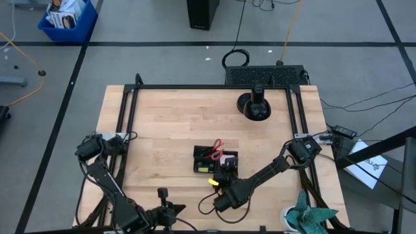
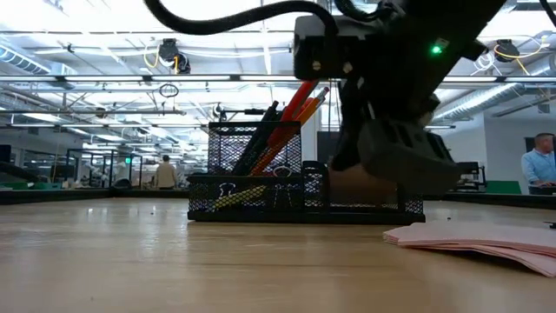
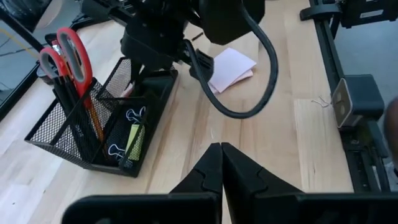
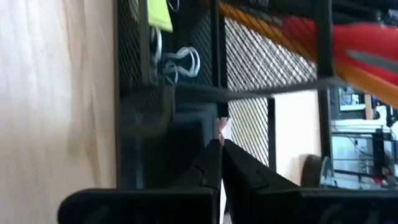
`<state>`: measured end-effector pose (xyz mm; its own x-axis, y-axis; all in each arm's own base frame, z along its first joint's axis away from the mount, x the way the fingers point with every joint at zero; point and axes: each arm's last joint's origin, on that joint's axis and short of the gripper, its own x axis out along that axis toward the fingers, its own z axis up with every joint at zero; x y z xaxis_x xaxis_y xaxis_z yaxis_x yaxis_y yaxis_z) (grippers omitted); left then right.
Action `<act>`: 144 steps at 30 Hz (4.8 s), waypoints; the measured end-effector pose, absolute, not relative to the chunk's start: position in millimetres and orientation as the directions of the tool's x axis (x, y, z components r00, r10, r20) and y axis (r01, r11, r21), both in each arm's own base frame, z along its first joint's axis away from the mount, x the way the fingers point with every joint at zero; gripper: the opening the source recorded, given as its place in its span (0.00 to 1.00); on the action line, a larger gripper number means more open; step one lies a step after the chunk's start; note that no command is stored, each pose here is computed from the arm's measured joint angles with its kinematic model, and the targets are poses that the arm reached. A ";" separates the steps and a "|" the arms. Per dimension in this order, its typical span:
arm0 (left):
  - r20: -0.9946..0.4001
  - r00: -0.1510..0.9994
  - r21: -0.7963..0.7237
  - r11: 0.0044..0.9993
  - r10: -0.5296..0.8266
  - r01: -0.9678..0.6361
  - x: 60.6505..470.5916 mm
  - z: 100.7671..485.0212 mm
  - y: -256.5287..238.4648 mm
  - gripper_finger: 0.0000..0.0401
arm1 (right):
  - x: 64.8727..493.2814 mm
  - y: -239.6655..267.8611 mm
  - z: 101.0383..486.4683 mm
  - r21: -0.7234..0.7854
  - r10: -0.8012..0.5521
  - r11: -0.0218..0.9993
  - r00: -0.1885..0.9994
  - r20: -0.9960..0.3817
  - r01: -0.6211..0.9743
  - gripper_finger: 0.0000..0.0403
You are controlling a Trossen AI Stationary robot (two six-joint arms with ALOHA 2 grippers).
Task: Pick and place office supplies into organizer
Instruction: Put the top pink sticky notes into the black desk organizer
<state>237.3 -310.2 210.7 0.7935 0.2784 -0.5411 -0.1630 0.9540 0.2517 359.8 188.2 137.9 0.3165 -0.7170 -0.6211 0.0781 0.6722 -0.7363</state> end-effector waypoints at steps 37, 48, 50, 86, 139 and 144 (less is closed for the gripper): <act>-0.548 0.791 0.238 0.957 0.271 -0.164 237.6 210.5 -310.6 0.01 | 371.0 180.7 130.3 -0.600 -0.596 0.797 0.255 -0.762 0.068 0.08; -0.548 0.792 0.233 0.958 0.269 -0.164 237.8 210.6 -310.8 0.01 | 372.0 179.0 129.9 -0.581 -0.581 0.810 0.243 -0.777 0.079 0.23; -0.547 0.792 0.234 0.958 0.269 -0.165 237.8 210.6 -310.8 0.01 | 372.2 178.5 129.8 -0.579 -0.580 0.811 0.241 -0.779 0.082 0.26; -0.661 0.736 0.124 0.988 0.149 -0.090 284.8 183.8 -303.2 0.01 | 279.0 317.6 159.4 -0.474 -0.275 0.830 0.524 -0.806 -0.293 0.40; -0.716 0.692 0.086 0.995 0.096 -0.048 324.3 156.8 -284.5 0.01 | 277.5 287.8 158.5 -0.589 -0.477 0.796 0.451 -0.754 -0.142 0.00; -0.716 0.692 0.085 0.995 0.095 -0.048 324.2 156.8 -284.6 0.01 | 277.3 291.5 162.9 -0.593 -0.475 0.793 0.468 -0.745 -0.139 0.00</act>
<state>324.2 -284.6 156.8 0.6920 0.0949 -0.7157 -0.0484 0.9952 0.0851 277.3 291.5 162.9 0.4682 -0.4747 -0.7453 -0.1389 0.7934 -0.5926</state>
